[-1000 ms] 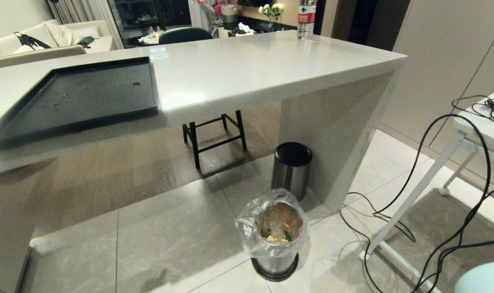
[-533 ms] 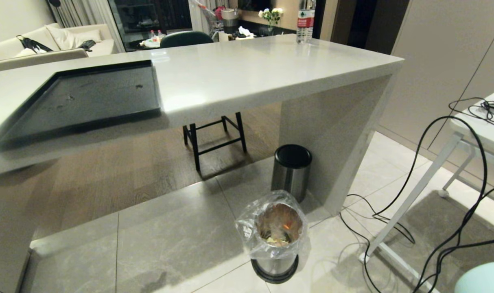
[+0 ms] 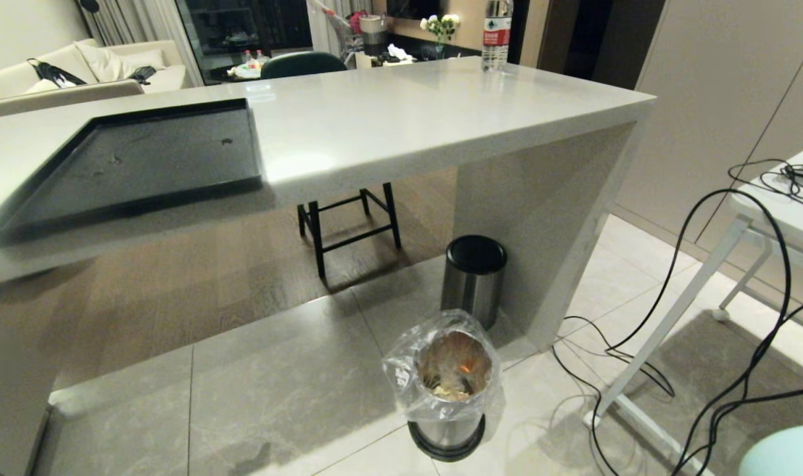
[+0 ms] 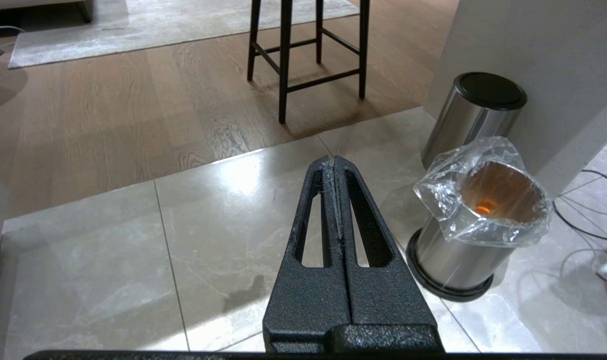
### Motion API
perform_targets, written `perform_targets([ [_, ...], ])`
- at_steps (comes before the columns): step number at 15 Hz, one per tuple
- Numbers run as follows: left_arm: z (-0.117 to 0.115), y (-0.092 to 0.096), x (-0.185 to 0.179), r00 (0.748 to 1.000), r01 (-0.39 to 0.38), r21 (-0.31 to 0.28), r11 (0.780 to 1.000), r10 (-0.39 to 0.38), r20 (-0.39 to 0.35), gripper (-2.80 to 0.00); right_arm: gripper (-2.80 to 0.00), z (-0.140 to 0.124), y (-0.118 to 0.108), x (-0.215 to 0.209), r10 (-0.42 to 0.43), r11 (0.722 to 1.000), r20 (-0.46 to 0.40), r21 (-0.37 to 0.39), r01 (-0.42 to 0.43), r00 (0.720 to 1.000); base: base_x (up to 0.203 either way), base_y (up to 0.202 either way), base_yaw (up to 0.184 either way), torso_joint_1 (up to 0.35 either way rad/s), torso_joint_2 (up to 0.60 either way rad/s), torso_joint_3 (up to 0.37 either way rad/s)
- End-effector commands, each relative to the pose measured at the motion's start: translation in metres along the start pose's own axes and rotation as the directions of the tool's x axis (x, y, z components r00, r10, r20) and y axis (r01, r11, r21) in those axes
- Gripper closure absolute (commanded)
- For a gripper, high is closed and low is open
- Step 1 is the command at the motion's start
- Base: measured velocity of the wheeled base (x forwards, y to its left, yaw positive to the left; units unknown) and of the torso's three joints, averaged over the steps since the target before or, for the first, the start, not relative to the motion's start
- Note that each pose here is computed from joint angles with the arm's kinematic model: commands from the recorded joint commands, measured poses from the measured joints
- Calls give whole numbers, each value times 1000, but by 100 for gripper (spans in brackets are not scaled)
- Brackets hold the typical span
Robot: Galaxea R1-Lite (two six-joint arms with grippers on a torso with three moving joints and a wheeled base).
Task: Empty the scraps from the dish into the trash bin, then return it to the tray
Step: Put the bowl back to the table
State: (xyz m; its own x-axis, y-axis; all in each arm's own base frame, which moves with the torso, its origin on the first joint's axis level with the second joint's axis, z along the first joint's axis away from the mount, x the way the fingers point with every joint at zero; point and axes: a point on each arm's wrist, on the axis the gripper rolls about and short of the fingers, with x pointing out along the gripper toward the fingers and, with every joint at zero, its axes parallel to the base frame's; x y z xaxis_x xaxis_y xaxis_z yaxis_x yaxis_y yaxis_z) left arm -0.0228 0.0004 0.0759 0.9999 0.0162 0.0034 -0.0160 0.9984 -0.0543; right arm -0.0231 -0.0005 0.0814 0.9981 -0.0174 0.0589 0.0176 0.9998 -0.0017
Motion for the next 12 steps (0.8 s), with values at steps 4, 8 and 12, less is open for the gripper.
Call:
perform_targets([
  [4, 0, 0, 0, 1000, -1, -1, 1000, 1, 0, 0, 0, 0, 0, 0, -1, 1000, 1, 2, 1, 1000, 0, 0, 0, 0, 0, 0],
  [8, 0, 0, 0, 1000, -1, -1, 1000, 1, 0, 0, 0, 0, 0, 0, -1, 1000, 1, 1, 1, 1000, 0, 0, 0, 0, 0, 0],
  [12, 0, 0, 0, 1000, -1, -1, 1000, 1, 0, 0, 0, 0, 0, 0, -2, 1000, 1, 21, 2, 1000, 0, 0, 0, 0, 0, 0],
])
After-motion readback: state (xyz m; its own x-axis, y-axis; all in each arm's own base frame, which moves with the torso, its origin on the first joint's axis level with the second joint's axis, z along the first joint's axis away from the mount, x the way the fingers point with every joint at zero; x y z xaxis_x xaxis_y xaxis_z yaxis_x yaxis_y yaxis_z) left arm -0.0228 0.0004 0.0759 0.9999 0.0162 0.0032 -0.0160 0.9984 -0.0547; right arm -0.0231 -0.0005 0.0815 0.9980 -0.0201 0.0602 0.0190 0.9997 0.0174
